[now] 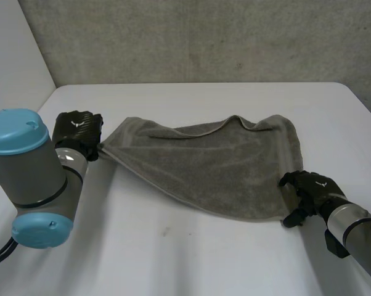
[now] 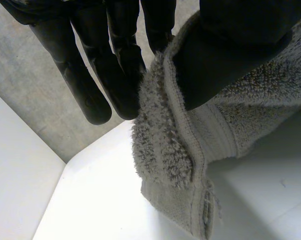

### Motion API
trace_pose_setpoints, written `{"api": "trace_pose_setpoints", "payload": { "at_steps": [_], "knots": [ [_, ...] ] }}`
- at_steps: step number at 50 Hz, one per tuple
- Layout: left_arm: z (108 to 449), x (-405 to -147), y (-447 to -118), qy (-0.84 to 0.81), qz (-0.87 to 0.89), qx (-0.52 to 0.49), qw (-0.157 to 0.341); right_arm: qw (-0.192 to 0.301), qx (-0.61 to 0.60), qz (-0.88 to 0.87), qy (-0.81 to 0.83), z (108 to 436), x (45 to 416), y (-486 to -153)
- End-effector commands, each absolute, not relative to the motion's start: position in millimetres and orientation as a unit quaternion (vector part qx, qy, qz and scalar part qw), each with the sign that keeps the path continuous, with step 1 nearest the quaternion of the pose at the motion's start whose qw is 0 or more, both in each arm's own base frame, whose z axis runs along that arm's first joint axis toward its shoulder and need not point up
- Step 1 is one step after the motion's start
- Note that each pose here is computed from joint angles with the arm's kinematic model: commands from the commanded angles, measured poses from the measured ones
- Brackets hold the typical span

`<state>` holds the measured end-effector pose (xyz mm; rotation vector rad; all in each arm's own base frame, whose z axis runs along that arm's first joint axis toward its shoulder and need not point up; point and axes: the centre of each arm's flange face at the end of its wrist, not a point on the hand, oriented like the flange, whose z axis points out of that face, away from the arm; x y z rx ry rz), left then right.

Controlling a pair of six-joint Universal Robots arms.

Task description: Fold the towel.

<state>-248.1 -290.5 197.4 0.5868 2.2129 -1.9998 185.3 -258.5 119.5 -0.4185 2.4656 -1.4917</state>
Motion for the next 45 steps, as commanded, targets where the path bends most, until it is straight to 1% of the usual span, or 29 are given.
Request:
{"api": "trace_pose_setpoints", "payload": {
  "at_steps": [1,8,13,19,25,26,27,28,29,30,32,33,34,35,36,38,39,41,42,45],
  "knots": [
    [196.6,-248.8,-289.7,0.727,-0.656,0.194,0.050,0.105,-0.153,-0.522,0.832,119.2,184.9,-263.3],
    [196.6,-249.2,-289.3,0.727,-0.656,0.195,0.049,0.094,-0.162,-0.540,0.820,120.8,184.3,-271.4],
    [197.1,-249.4,-289.7,0.726,-0.657,0.194,0.049,0.090,-0.165,-0.562,0.805,121.6,186.3,-287.1],
    [196.4,-249.4,-289.6,0.727,-0.656,0.195,0.049,0.084,-0.174,-0.564,0.803,119.7,187.8,-297.8],
    [197.7,-247.7,-289.7,0.728,-0.655,0.192,0.052,0.084,-0.177,-0.568,0.799,129.7,187.6,-301.6],
    [200.8,-247.4,-288.9,0.727,-0.657,0.193,0.053,0.084,-0.185,-0.568,0.798,135.2,188.7,-300.7],
    [200.8,-247.4,-288.9,0.727,-0.657,0.193,0.053,0.076,-0.195,-0.576,0.790,148.6,188.1,-303.2],
    [208.4,-246.9,-287.8,0.722,-0.664,0.189,0.051,0.075,-0.195,-0.577,0.790,148.7,188.1,-303.2],
    [221.3,-245.9,-285.2,0.712,-0.676,0.185,0.049,0.062,-0.211,-0.589,0.778,168.9,188.3,-304.5],
    [221.5,-245.9,-285.2,0.712,-0.676,0.185,0.049,0.061,-0.212,-0.589,0.777,169.1,188.3,-304.5],
    [249.2,-243.4,-277.6,0.690,-0.700,0.176,0.044,0.030,-0.256,-0.597,0.760,210.9,188.1,-296.9],
    [249.4,-243.4,-277.5,0.690,-0.700,0.176,0.044,0.030,-0.257,-0.597,0.759,211.1,188.1,-296.8],
    [263.2,-241.6,-273.1,0.679,-0.713,0.171,0.042,0.017,-0.282,-0.594,0.753,229.2,188.3,-291.5],
    [263.3,-241.6,-273.1,0.679,-0.713,0.171,0.042,0.005,-0.307,-0.585,0.751,246.5,187.7,-285.0],
    [276.8,-239.6,-267.4,0.668,-0.724,0.167,0.040,0.005,-0.307,-0.585,0.751,246.6,187.6,-285.0],
    [299.6,-235.5,-255.9,0.650,-0.742,0.162,0.036,-0.009,-0.347,-0.568,0.746,269.7,188.0,-271.7],
    [299.7,-235.5,-255.8,0.650,-0.742,0.162,0.036,-0.009,-0.348,-0.568,0.746,269.8,188.0,-271.7],
    [305.8,-233.0,-250.2,0.649,-0.742,0.162,0.037,-0.034,-0.385,-0.553,0.738,289.9,186.4,-255.4],
    [308.0,-230.3,-244.3,0.656,-0.736,0.166,0.039,-0.034,-0.385,-0.553,0.738,290.0,186.4,-255.4],
    [304.0,-224.3,-233.9,0.682,-0.707,0.180,0.046,-0.055,-0.432,-0.526,0.730,294.6,185.3,-238.4]
  ]
}}
